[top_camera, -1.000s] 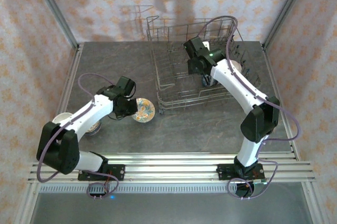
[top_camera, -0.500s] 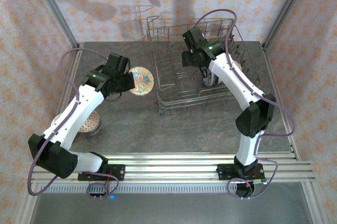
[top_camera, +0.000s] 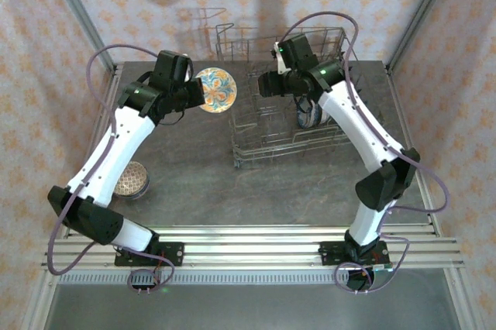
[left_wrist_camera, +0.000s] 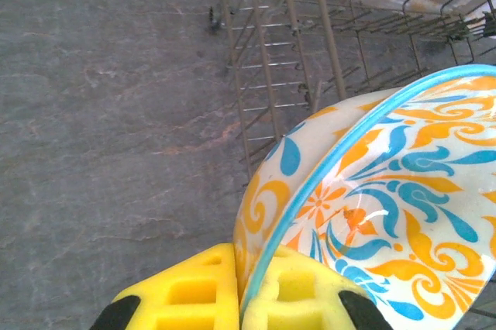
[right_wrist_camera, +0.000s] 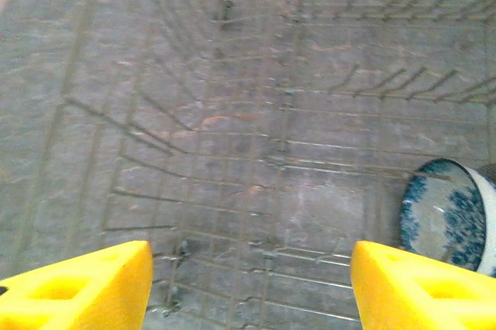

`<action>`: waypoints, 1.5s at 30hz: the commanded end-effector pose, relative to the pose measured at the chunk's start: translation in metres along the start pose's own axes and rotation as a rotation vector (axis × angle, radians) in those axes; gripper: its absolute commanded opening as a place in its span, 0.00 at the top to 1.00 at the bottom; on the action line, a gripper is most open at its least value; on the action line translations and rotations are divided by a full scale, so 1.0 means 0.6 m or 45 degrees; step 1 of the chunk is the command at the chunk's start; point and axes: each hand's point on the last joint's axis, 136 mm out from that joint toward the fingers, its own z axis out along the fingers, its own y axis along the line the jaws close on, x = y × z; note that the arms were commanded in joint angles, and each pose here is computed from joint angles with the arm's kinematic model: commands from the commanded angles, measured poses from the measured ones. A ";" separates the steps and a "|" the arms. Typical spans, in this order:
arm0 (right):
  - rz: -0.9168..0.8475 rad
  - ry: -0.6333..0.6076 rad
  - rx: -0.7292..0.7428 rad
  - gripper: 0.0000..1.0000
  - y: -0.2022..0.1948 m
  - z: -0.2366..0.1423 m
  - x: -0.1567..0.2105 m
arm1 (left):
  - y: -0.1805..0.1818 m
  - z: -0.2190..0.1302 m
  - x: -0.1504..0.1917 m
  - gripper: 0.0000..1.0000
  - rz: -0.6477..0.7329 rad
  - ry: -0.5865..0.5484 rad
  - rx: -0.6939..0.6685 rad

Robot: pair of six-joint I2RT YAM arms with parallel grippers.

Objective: Load the bowls into the dish rack

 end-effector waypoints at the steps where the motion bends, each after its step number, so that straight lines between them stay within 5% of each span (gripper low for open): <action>1: -0.050 -0.116 -0.187 0.34 0.041 -0.051 -0.022 | -0.047 -0.017 -0.040 1.00 0.026 -0.097 0.128; 17: 0.040 -0.090 -0.355 0.47 0.076 -0.027 -0.015 | -0.133 -0.004 -0.035 1.00 0.085 -0.071 0.267; 37: 0.118 -0.071 -0.292 0.88 0.059 -0.024 0.000 | -0.160 -0.007 -0.023 1.00 0.123 -0.095 0.269; 45: 0.156 -0.094 -0.205 1.00 0.037 -0.035 0.003 | -0.169 -0.002 -0.003 0.86 0.144 -0.044 0.262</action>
